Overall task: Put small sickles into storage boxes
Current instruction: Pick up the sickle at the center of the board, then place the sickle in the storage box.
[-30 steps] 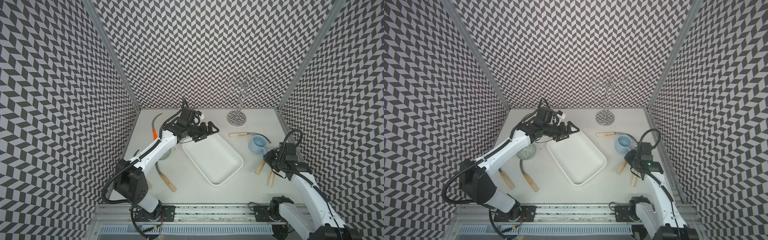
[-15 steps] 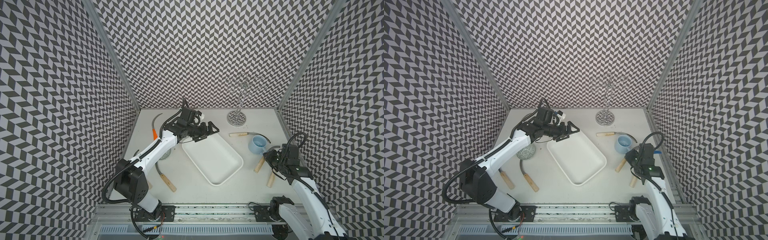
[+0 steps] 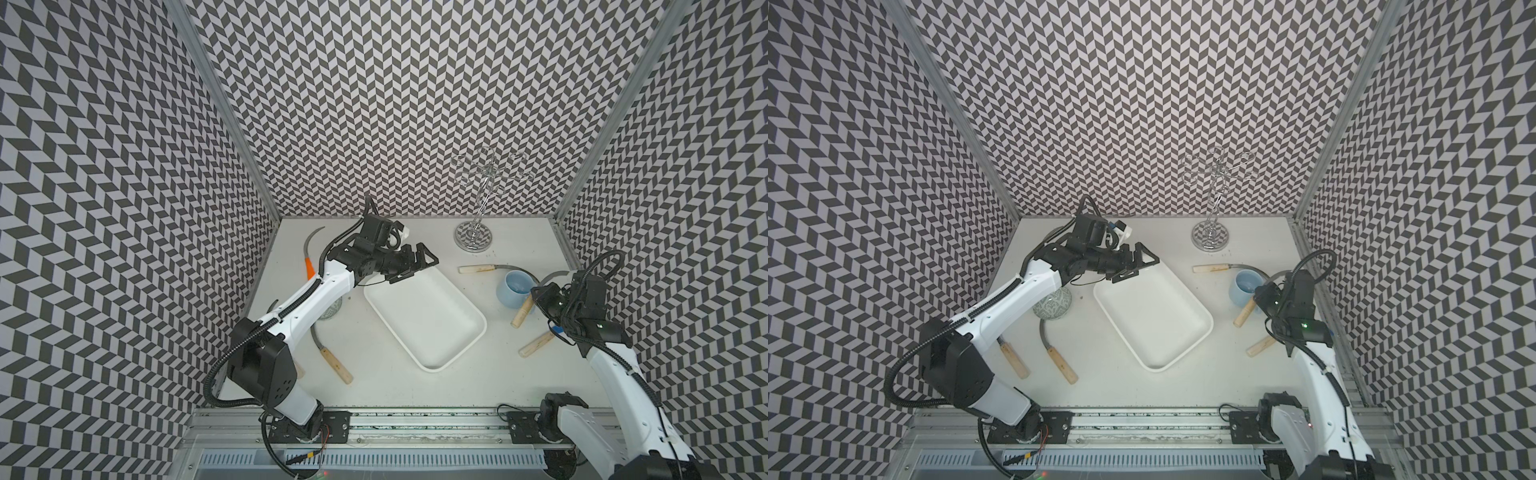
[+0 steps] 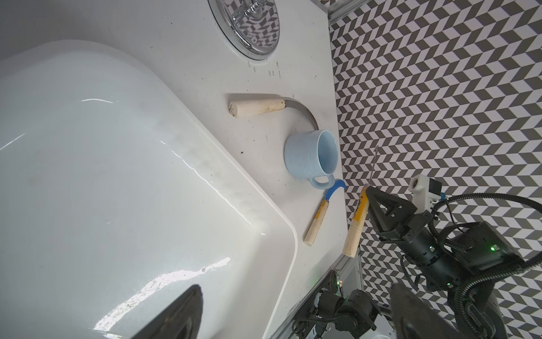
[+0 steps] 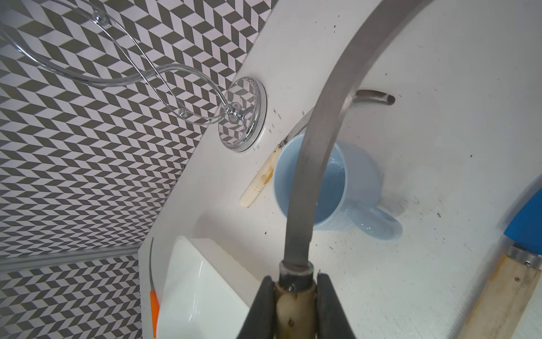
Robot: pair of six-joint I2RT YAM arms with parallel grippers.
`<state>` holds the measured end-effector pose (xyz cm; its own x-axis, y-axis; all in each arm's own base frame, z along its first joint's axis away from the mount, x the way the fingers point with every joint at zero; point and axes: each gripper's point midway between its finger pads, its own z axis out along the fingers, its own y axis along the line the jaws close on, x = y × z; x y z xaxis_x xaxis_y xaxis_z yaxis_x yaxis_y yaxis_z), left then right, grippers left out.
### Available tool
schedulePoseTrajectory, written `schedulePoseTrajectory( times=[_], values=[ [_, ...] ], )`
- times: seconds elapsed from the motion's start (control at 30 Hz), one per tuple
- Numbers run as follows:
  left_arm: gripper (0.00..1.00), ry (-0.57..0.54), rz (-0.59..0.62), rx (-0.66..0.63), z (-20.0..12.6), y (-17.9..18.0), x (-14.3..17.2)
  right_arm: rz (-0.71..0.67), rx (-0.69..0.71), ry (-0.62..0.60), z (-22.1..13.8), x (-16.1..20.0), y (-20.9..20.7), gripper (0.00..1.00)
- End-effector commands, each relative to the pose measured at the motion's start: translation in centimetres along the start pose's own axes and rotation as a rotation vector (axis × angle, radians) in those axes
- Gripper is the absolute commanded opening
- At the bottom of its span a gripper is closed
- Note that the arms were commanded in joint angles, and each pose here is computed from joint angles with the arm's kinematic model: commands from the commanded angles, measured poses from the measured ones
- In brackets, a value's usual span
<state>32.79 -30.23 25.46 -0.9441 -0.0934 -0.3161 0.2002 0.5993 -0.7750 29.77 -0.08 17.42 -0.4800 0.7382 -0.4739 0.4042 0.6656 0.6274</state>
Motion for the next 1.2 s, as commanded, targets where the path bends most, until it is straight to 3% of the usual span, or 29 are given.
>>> schedulePoseTrajectory(
  times=[0.0,0.7,1.17],
  values=[
    [1.0,-0.015,0.023,0.018,-0.7,-0.9,-0.3,-0.076,-0.059,-0.049,-0.7,-1.8,2.1,0.02],
    [1.0,-0.08,-0.039,-0.013,-3.4,1.8,2.0,-0.15,-0.113,0.002,0.4,-1.6,5.2,0.02],
    [1.0,-0.182,-0.107,-0.048,-8.1,5.1,2.9,-0.283,-0.156,0.162,3.5,2.0,10.6,0.02]
  ],
)
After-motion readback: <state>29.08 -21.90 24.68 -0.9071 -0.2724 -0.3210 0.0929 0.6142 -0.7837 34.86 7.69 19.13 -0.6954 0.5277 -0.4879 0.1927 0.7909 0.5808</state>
